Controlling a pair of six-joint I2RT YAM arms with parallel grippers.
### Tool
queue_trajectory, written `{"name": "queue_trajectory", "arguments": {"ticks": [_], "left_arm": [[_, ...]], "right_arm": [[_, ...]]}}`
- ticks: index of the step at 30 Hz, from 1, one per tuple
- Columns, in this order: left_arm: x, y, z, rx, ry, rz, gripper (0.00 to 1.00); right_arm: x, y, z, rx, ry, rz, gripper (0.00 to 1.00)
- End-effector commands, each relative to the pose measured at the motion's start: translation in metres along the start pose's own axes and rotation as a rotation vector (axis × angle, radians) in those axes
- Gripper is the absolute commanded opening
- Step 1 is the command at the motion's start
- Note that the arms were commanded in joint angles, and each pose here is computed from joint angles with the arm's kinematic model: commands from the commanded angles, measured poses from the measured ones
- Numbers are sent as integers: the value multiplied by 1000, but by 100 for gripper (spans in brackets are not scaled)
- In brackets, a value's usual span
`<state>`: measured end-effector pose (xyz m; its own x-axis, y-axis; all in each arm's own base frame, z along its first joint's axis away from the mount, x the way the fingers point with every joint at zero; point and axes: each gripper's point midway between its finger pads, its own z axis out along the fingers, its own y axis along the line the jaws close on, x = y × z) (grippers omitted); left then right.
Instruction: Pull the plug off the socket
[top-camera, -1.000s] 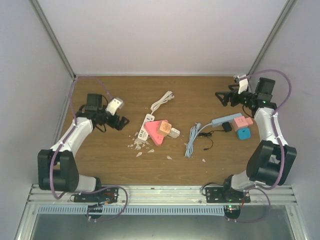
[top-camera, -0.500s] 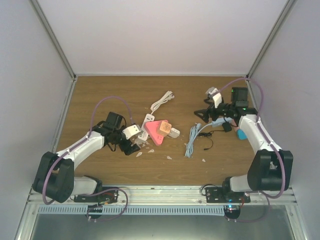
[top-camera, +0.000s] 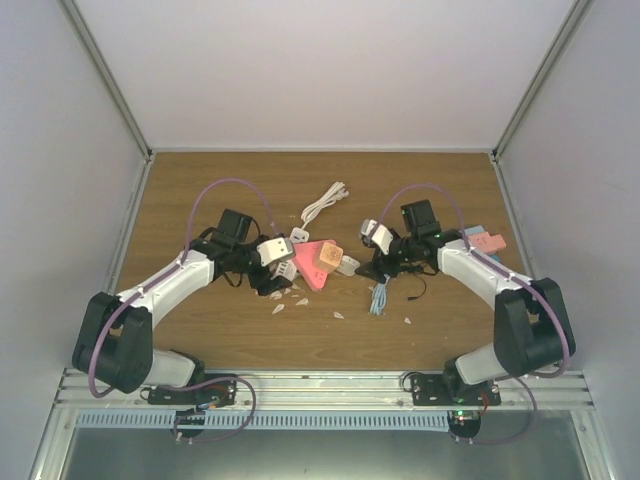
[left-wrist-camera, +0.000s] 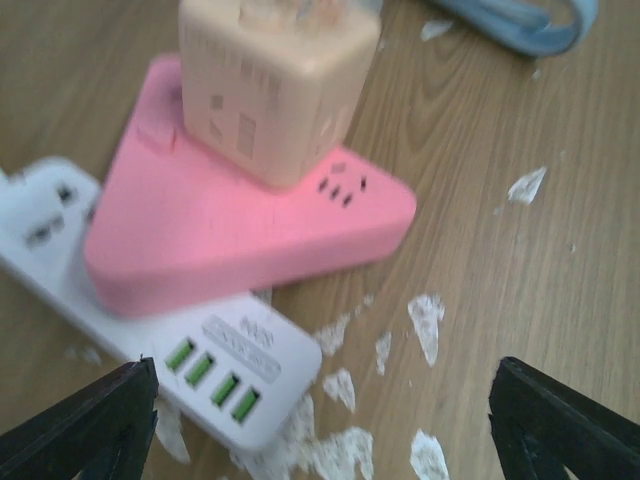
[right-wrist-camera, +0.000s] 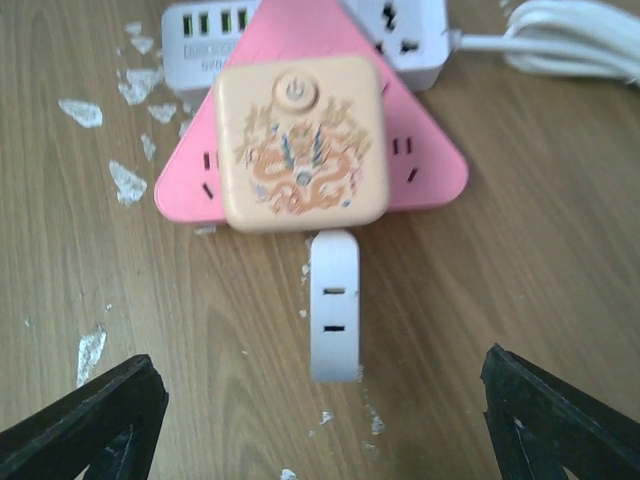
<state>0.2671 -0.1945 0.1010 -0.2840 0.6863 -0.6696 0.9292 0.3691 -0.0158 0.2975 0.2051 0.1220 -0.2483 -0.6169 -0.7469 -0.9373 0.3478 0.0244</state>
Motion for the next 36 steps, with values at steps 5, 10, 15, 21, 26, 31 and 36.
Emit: {"name": "queue_trajectory", "arguments": {"ticks": [5, 10, 15, 21, 26, 31, 36], "left_arm": [[-58, 0, -3, 99, -184, 282, 92], [-72, 0, 1, 156, -245, 362, 91], [-82, 3, 8, 200, -304, 442, 89], [-98, 21, 26, 267, -312, 471, 83], [-108, 33, 38, 288, -322, 480, 81], [-111, 30, 49, 320, -314, 499, 85], [-110, 23, 59, 343, -313, 507, 90]], "right_arm": [[22, -2, 35, 16, 72, -49, 80], [22, -4, 44, 27, 67, -61, 73], [20, -4, 49, 29, 40, -94, 62], [24, -3, 58, 14, 50, -96, 54], [22, -4, 63, 17, 39, -107, 49], [19, -5, 69, 6, 33, -110, 42], [20, -6, 75, -3, 55, -116, 33]]}}
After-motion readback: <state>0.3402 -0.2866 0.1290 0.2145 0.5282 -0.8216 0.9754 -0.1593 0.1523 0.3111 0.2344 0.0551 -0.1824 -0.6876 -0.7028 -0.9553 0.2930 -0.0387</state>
